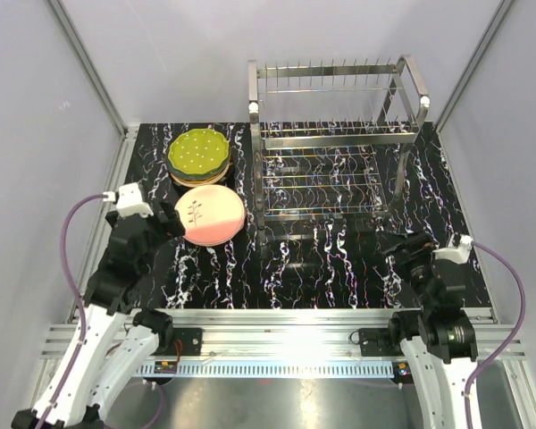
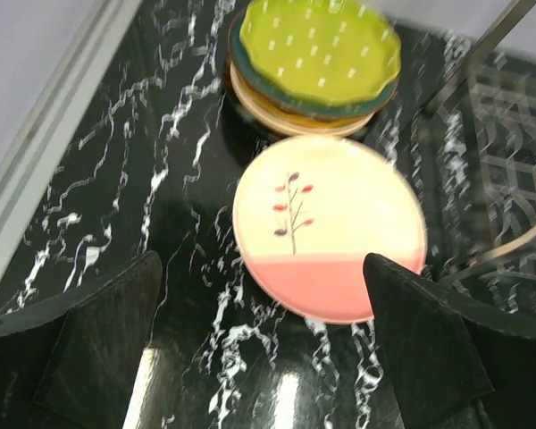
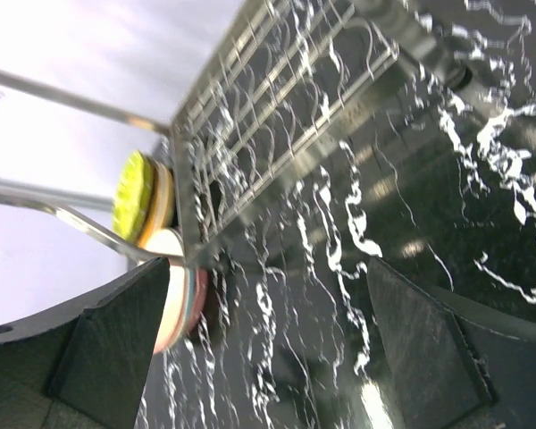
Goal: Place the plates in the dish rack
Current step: Grab a plate with the left arm
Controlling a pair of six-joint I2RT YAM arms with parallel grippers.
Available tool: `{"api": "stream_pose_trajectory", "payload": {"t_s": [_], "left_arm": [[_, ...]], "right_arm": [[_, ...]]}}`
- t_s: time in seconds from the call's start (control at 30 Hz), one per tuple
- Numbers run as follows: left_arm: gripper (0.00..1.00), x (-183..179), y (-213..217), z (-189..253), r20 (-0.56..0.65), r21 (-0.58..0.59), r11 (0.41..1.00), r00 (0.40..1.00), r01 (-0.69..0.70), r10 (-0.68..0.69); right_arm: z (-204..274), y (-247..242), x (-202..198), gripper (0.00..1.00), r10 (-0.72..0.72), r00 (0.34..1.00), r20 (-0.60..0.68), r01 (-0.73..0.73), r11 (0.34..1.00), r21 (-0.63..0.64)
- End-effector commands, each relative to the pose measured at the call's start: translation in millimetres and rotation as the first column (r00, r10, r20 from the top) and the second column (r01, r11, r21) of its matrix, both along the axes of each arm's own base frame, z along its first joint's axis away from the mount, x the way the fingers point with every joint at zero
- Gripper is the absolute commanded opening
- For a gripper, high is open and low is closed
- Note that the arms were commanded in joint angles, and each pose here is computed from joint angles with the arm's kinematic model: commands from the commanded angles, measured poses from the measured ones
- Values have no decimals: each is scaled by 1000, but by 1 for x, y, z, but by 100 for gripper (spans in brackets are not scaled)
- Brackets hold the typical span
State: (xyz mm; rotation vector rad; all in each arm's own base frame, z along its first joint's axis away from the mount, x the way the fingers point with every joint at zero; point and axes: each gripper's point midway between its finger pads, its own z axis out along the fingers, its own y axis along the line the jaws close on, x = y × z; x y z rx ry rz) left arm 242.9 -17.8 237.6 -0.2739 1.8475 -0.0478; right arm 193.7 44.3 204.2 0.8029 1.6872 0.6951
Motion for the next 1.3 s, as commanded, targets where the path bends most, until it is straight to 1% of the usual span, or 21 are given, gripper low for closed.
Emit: {"api": "stream_pose_trajectory", "payload": {"t_s": [0.0,0.1,0.13,0.27,0.43,0.47,0.57,0.63,0.7,0.8,0.83,0.87,0.9,0.93,0.97,1.0,1.03,1.07,1.13,1.27], "left_arm": [[99,10,-1,-17,-91,26,999,996,-19,22],[99,15,-4,-30,-143,32,999,990,-13,17],[97,16,-5,-31,-152,31,999,988,-14,19],[94,20,-2,-46,-217,47,998,974,-49,59],[92,32,-5,-75,-340,51,995,935,-82,95],[91,32,-7,-81,-371,36,996,925,-78,86],[91,38,-5,-98,-441,-38,992,893,-123,94],[91,40,-2,-104,-455,-59,986,883,-157,113],[91,43,0,-110,-471,-86,980,874,-179,118],[90,48,-3,-119,-499,-124,975,861,-184,99],[82,51,-5,-122,-507,-134,974,857,-183,91],[77,54,-9,-123,-507,-159,972,859,-172,69],[74,57,-9,-129,-523,-170,968,850,-183,68],[67,58,-10,-132,-530,-178,967,845,-184,64],[63,59,-9,-135,-542,-185,964,838,-190,62],[60,58,-6,-143,-564,-194,955,822,-225,79],[53,58,-5,-147,-573,-208,948,815,-240,81],[51,59,-4,-148,-570,-244,936,818,-252,72],[49,59,-4,-153,-569,-267,927,819,-263,69],[51,62,-1,-152,-564,-289,913,822,-289,81]], "right_arm": [[15,11,1,100,83,997,-9,-83,996,-44],[14,6,0,100,68,997,-29,-70,995,-74],[14,4,0,100,57,998,-30,-59,995,-78],[4,3,-3,100,44,999,-23,-45,997,-59],[10,4,-7,100,40,997,60,-38,999,-35],[13,-1,-6,100,12,997,76,-9,999,-39],[18,-3,-5,100,8,996,89,-3,999,-53],[21,-4,-5,100,13,996,91,-6,997,-75],[17,-4,-2,100,16,998,66,-10,996,-94],[13,-4,2,100,15,999,44,-11,995,-99],[10,-5,3,100,14,999,37,-10,995,-100],[9,-4,3,100,14,999,32,-11,995,-100],[9,-5,4,100,11,999,33,-7,995,-101],[9,-5,4,100,9,999,32,-6,995,-101],[9,-6,4,100,8,1000,31,-5,995,-103],[9,-5,4,100,15,999,31,-12,994,-106],[11,-4,3,100,19,999,35,-15,994,-107],[13,-4,3,100,19,999,41,-14,994,-108],[13,-5,3,100,16,999,46,-11,994,-108],[11,-7,4,100,4,999,46,0,994,-105]]}}
